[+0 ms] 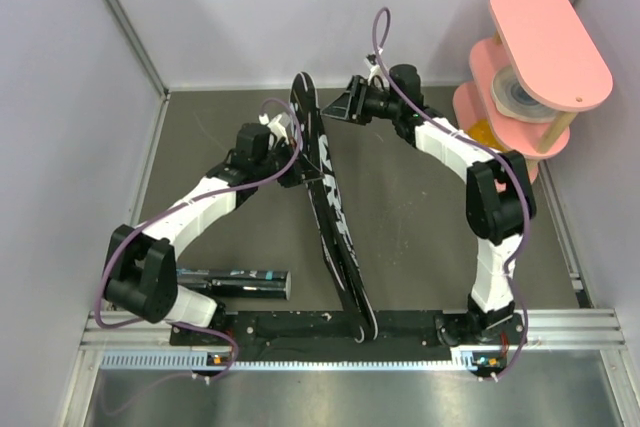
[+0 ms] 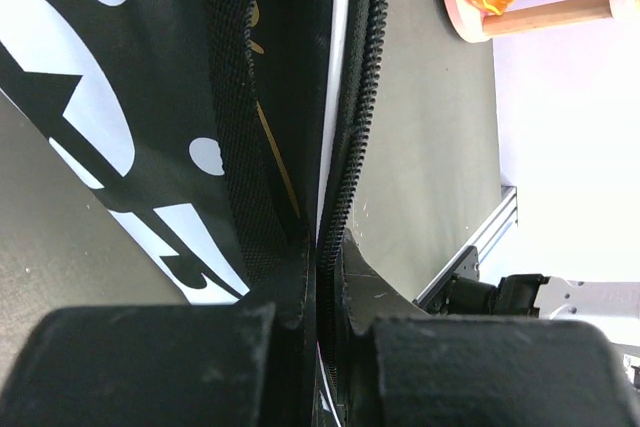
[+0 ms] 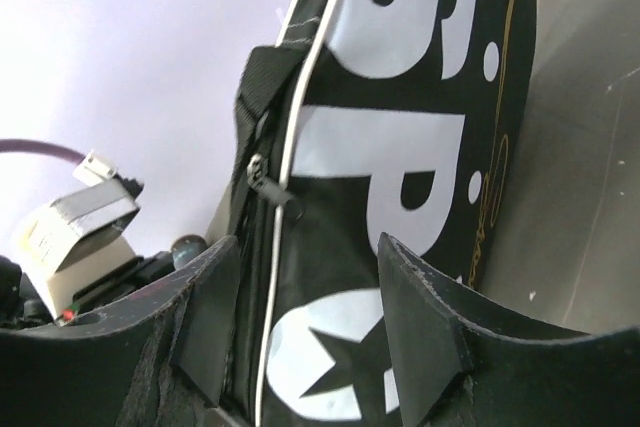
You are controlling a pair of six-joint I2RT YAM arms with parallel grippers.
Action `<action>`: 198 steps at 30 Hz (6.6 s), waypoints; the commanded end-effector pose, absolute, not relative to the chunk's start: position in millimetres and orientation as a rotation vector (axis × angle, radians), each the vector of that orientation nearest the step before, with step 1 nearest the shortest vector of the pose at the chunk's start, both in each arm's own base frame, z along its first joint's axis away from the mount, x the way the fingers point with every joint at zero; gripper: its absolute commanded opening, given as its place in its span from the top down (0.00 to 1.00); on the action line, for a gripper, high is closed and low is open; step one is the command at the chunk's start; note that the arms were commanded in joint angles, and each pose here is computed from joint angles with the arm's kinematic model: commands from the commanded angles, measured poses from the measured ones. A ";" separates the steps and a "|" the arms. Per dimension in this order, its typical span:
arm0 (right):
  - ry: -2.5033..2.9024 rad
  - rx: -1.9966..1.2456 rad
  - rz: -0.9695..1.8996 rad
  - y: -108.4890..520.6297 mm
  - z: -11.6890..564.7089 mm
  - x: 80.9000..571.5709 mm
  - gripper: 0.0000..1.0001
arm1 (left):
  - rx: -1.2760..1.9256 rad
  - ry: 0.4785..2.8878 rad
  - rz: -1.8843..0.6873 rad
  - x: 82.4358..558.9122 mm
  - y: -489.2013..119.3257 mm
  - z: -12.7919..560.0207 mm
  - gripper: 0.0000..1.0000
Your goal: Pack up the badminton gear
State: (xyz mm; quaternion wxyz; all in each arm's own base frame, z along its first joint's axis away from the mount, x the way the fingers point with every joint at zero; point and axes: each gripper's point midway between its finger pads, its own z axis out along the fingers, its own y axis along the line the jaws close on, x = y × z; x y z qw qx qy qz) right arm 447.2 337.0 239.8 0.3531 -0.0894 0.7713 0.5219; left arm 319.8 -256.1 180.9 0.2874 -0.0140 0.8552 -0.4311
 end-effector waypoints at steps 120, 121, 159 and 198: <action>1.672 -0.135 1.879 369.8 296.7 462.6 1.00 | -0.620 1.982 -0.599 517.9 -203.7 272.3 0.33; 1.666 -0.143 1.879 369.9 297.9 462.0 1.00 | -0.623 1.982 -0.605 520.3 -205.4 269.1 0.36; 1.605 -0.443 1.735 375.7 296.4 335.0 1.00 | -0.700 1.954 -0.604 548.4 -164.2 259.5 1.00; 2.033 -0.438 1.683 317.4 177.4 190.1 1.00 | -1.049 1.661 -0.189 568.4 28.2 287.1 1.00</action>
